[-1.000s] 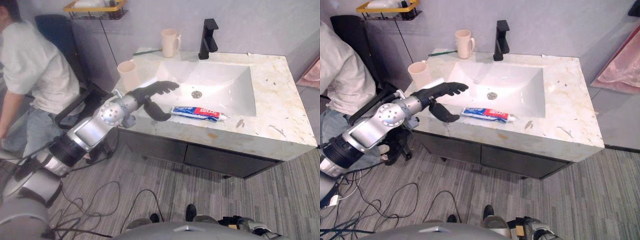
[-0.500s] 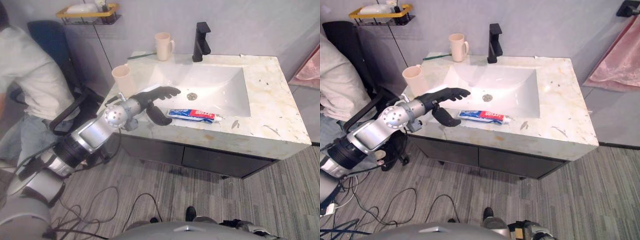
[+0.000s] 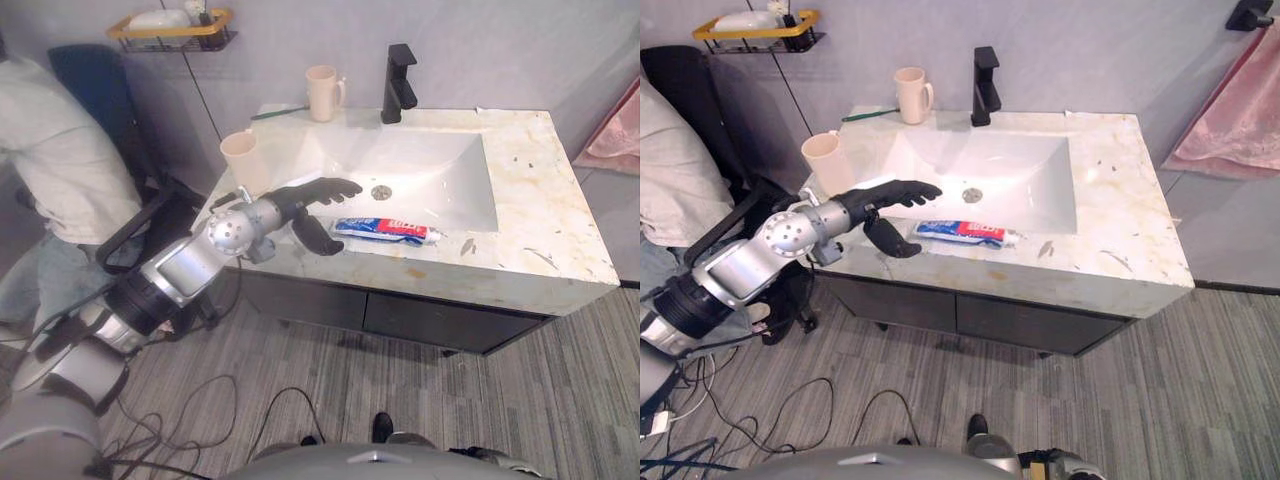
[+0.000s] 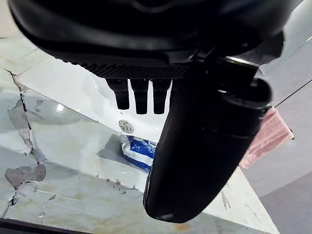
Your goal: Organize the bathroom.
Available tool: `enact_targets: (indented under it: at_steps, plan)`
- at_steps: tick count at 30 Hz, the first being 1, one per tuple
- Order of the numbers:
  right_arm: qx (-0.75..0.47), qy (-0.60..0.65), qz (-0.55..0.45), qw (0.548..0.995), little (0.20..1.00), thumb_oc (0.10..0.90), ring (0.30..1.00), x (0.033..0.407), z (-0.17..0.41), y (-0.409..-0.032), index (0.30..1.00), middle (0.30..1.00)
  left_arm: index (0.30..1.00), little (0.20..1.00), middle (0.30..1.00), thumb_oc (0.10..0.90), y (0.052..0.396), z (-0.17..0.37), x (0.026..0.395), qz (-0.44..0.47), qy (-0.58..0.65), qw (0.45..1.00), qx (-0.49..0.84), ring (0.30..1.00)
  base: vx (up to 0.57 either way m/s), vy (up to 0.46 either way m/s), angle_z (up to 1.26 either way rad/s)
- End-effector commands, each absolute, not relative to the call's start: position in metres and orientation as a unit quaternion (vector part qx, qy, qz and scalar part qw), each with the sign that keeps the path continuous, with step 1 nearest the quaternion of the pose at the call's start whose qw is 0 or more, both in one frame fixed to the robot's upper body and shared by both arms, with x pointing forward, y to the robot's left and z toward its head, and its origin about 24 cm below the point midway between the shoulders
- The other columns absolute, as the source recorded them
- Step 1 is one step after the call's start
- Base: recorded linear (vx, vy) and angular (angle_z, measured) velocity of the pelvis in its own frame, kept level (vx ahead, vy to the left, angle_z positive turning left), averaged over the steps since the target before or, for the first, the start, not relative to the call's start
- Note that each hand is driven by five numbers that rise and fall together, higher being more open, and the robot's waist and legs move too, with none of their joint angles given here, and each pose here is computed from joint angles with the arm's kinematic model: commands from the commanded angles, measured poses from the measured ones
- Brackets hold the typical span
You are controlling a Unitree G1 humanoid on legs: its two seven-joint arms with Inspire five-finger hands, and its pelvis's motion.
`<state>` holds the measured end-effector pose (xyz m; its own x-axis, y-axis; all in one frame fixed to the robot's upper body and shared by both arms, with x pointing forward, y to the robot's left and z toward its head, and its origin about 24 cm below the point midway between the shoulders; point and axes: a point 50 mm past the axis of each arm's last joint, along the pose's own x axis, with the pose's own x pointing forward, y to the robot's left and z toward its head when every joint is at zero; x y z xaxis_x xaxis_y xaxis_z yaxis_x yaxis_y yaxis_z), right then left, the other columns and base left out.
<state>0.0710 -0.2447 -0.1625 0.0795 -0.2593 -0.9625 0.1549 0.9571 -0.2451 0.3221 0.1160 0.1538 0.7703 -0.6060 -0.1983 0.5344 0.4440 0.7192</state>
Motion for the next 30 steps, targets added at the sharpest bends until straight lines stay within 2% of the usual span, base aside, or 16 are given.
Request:
enact_targets:
  at_steps: [1, 13, 30]
  plan:
    - [-0.005, 0.657, -0.135, 0.741, 0.9, 0.8, 0.9, 0.075, -0.165, -0.23, 0.9, 0.9, 0.9, 0.9, 0.9, 0.8, 0.124, 0.231, 0.331, -0.263, -0.174, 0.829, 0.462, 0.9, 0.04, -0.016, -0.05]
    - [0.004, 0.66, -0.14, 0.738, 0.9, 0.8, 0.9, 0.065, -0.167, -0.232, 0.9, 0.9, 0.9, 0.9, 0.9, 0.8, 0.13, 0.224, 0.339, -0.22, -0.186, 0.826, 0.485, 0.9, 0.03, -0.011, -0.09]
    - [0.0, 0.66, -0.142, 0.738, 0.9, 0.8, 0.9, 0.066, -0.167, -0.227, 0.9, 0.9, 0.9, 0.9, 0.9, 0.8, 0.123, 0.196, 0.348, -0.216, -0.147, 0.832, 0.49, 0.9, 0.01, 0.0, -0.01]
